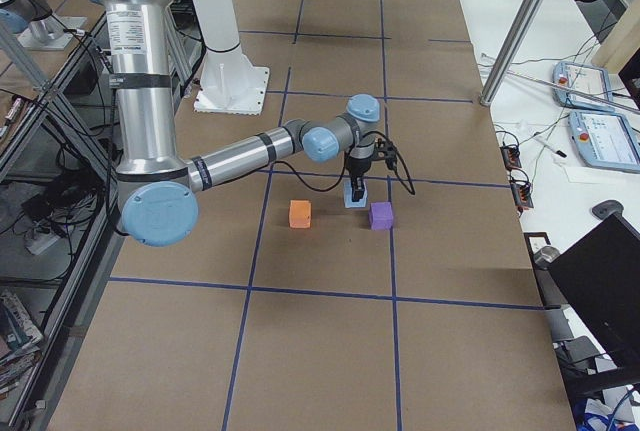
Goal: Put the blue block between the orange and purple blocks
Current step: 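Carry the light blue cube with the right gripper toward the purple cube, then lower the cube between the purple and orange cubes and open the right gripper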
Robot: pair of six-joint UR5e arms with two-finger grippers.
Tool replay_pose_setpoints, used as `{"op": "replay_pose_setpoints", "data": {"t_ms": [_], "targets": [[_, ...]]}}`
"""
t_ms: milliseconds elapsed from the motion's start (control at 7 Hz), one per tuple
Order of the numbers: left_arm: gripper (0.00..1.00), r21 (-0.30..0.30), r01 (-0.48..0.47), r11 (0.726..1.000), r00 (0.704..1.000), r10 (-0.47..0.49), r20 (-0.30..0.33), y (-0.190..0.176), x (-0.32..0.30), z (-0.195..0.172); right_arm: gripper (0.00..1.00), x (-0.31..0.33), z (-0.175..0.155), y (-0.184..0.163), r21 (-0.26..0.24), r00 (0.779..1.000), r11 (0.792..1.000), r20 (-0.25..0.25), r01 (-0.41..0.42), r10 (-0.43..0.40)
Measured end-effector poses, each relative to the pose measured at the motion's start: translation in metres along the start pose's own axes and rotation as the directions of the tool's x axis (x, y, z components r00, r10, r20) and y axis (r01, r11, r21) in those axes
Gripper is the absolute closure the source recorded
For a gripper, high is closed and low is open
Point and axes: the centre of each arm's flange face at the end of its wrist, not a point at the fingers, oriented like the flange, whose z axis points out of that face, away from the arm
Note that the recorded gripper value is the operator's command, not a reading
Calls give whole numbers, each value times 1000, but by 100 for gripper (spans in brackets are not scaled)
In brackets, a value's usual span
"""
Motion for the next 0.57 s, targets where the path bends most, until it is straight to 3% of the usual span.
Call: {"op": "replay_pose_setpoints", "data": {"t_ms": [429,571], "targets": [[0,0,-1,1000,1000,1,0,-1,1,0,32,5,22,11,-37,999,999,-15,-29,28],[0,0,-1,1000,1000,1,0,-1,1,0,12,4,29,15,-49,1000,999,-20,-22,21]]}}
